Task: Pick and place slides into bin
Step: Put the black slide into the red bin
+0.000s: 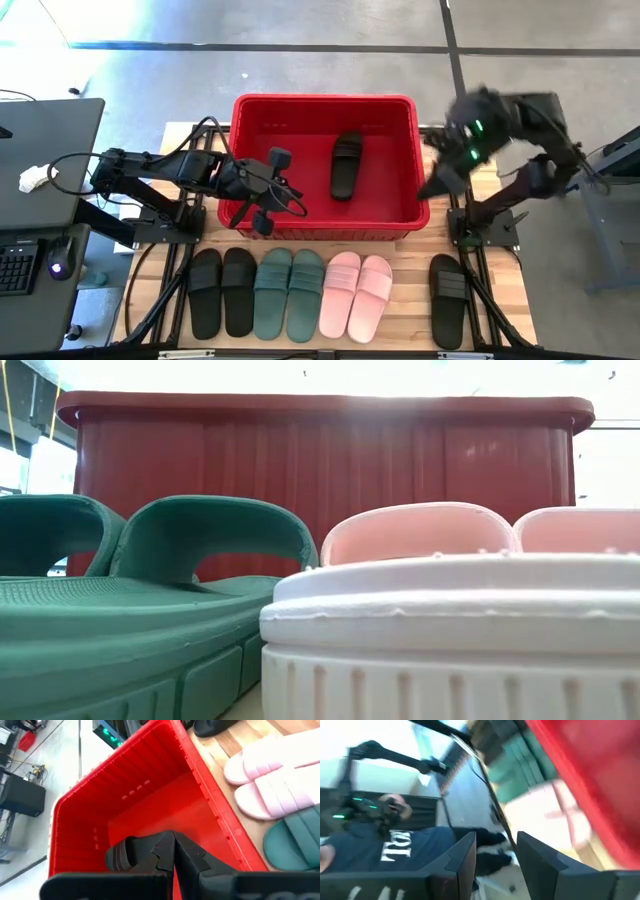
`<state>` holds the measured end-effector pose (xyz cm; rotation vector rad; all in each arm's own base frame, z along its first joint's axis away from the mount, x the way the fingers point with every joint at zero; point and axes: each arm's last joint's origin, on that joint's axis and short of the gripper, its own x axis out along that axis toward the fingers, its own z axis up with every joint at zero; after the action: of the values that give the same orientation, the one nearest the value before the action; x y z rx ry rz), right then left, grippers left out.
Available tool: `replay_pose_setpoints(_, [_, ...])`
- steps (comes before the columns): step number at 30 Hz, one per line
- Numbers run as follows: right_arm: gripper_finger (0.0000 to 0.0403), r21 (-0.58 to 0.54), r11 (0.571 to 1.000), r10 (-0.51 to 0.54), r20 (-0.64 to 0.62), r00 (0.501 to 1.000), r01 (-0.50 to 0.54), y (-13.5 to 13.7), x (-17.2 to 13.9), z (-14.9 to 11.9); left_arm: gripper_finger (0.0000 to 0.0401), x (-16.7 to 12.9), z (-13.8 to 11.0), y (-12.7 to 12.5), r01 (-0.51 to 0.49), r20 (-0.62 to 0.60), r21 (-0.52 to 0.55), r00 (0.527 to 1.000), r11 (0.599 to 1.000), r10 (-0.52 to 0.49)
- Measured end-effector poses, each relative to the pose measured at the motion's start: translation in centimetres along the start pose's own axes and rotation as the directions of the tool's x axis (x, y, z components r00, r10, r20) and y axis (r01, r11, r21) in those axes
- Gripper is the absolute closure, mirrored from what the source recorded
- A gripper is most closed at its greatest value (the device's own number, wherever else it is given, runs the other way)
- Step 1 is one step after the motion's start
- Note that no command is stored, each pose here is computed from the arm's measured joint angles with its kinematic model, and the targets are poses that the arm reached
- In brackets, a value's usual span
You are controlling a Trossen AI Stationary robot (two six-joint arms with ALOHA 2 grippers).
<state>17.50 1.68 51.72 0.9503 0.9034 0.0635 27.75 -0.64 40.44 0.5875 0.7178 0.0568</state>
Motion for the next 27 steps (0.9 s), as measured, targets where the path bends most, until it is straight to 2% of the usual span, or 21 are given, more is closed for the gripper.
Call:
replay_pose_setpoints(3, [0.0269,0.045,0.997,-0.054,-0.046,0.997,0.056,0.7,1.1,-2.8,0.0400,0.0,0.0,0.0,0.002,0.001,0.000,1.000,1.000,-0.002])
replay_pose_setpoints(6, [0.0269,0.073,0.991,-0.103,-0.149,0.983,0.115,1.1,2.6,-5.9,0.0400,0.1,0.0,0.0,0.003,-0.002,0.000,1.000,1.000,-0.003])
replay_pose_setpoints(11, [0.0269,0.071,0.949,-0.267,-0.339,0.902,0.307,0.9,7.0,-11.1,0.0400,0.2,0.0,-0.1,0.004,-0.003,-0.002,1.000,1.000,-0.004])
replay_pose_setpoints(14, [0.0269,0.047,0.893,-0.390,-0.417,0.821,0.448,0.0,9.6,-14.4,0.0400,0.2,0.0,-0.1,0.004,-0.003,-0.002,1.000,1.000,-0.004])
replay_pose_setpoints(18, [0.0270,-0.037,0.810,-0.536,-0.451,0.713,0.585,-1.4,13.0,-18.5,0.0400,0.2,0.0,0.0,0.004,-0.004,-0.002,1.000,1.000,-0.004])
replay_pose_setpoints(23, [0.0269,-0.109,0.702,-0.675,-0.416,0.609,0.704,-3.2,17.3,-21.9,0.0400,0.2,0.0,0.0,0.003,-0.004,-0.001,1.000,1.000,-0.003])
replay_pose_setpoints(27, [0.0269,-0.196,0.591,-0.784,-0.371,0.499,0.783,-4.7,21.0,-23.6,0.0400,0.2,0.0,-0.1,0.004,-0.004,-0.001,1.000,1.000,-0.004])
